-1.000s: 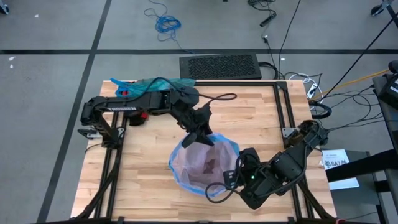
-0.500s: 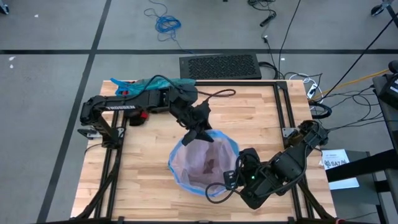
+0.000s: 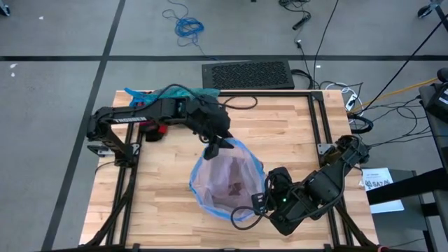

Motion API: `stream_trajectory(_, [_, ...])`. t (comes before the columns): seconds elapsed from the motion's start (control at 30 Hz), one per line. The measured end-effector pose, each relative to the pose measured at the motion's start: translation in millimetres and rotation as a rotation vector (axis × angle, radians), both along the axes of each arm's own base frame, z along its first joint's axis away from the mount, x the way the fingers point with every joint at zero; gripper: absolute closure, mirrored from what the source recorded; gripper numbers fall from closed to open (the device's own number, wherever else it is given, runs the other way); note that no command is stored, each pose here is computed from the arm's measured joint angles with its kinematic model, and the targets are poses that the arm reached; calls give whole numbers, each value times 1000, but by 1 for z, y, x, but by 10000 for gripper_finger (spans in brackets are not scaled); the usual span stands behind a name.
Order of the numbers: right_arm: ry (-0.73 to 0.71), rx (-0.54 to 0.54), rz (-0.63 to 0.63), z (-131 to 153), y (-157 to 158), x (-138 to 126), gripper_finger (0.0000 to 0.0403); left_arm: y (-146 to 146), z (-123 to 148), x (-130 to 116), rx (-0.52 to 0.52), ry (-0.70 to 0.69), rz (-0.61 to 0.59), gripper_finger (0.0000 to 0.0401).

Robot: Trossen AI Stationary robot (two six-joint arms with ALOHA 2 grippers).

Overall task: Place trash/remove bag and relplace
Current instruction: Insert the new pink trash bag into the black trash bin

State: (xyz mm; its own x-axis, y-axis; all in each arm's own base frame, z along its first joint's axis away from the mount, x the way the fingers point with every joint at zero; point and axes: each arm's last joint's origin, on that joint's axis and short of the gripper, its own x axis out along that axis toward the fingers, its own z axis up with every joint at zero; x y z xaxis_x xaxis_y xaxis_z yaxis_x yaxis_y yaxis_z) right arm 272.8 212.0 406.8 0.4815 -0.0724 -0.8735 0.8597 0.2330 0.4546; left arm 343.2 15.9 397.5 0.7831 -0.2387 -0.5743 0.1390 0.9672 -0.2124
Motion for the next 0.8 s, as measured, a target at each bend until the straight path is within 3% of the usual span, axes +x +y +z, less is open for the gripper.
stream_trajectory(0.33, [7, 2, 14, 0, 0, 0, 403, 0, 34, -36, 9, -99, 12, 264])
stream_trajectory(0.47, [7, -1, 20, 0, 0, 0, 403, -5, 33, -37, -8, -90, -23, 264])
stream_trajectory(0.63, [8, -5, 24, 0, 0, 0, 403, -13, 10, -18, 41, 20, 9, 289])
stream_trajectory(0.8, [6, -4, 23, 0, 0, 1, 403, -2, -19, 8, 64, 116, 58, 364])
